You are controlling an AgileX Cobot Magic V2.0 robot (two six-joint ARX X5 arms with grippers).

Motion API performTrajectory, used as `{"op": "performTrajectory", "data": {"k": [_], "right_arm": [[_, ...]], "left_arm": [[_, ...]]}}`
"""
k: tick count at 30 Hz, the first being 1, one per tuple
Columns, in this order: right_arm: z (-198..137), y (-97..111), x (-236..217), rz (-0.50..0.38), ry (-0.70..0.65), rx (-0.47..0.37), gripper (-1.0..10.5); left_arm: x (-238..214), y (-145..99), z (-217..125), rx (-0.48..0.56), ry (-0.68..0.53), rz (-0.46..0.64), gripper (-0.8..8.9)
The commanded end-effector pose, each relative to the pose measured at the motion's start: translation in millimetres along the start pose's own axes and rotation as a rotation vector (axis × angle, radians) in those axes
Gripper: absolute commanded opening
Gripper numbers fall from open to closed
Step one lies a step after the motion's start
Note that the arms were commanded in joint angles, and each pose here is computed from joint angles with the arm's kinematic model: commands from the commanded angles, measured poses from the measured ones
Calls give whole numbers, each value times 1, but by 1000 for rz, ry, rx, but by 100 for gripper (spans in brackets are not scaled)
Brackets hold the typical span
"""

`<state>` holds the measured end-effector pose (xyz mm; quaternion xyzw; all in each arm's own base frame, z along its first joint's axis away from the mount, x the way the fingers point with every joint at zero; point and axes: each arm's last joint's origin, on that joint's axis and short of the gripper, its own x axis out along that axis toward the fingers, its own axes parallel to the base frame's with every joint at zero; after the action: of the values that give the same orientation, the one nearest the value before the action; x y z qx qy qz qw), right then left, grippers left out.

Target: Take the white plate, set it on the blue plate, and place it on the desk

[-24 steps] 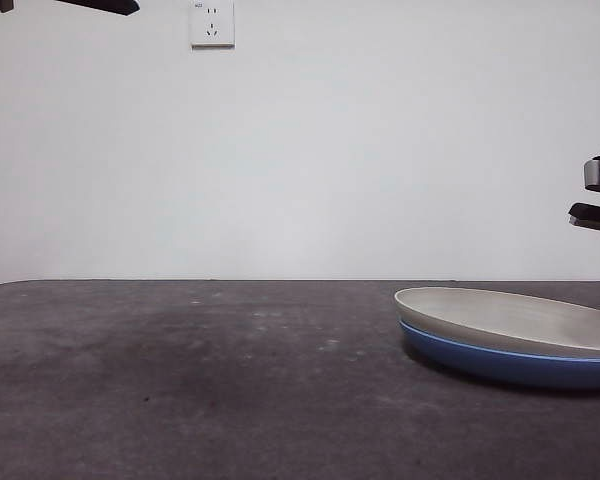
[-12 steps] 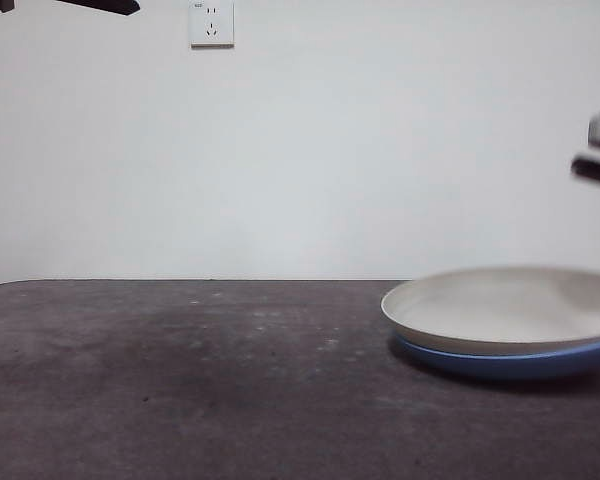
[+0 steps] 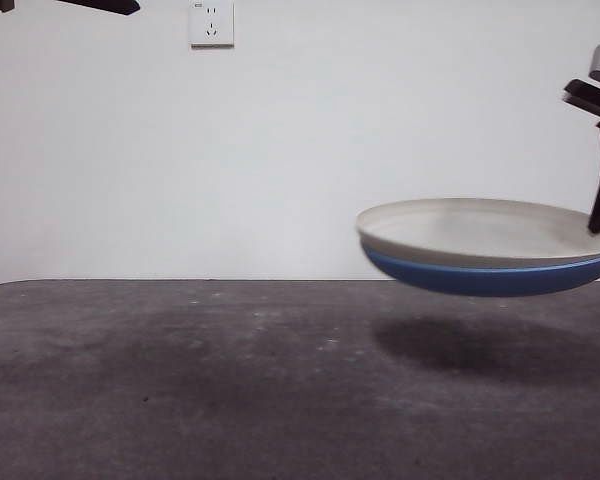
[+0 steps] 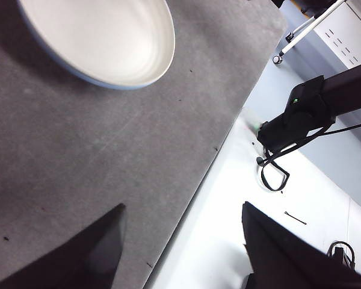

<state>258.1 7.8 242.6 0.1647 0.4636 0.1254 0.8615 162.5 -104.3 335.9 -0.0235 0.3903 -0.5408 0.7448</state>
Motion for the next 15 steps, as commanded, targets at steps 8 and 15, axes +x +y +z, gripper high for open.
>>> {"op": "performTrajectory", "data": {"k": [8,15], "right_arm": [[6,37,26,82,-32,-12,11],[14,55,62,86,27,-36,11]], "left_arm": [[0,-2,3,28,-11,-7,309],[-1,-2,3,26,-10,-7,309]]}}
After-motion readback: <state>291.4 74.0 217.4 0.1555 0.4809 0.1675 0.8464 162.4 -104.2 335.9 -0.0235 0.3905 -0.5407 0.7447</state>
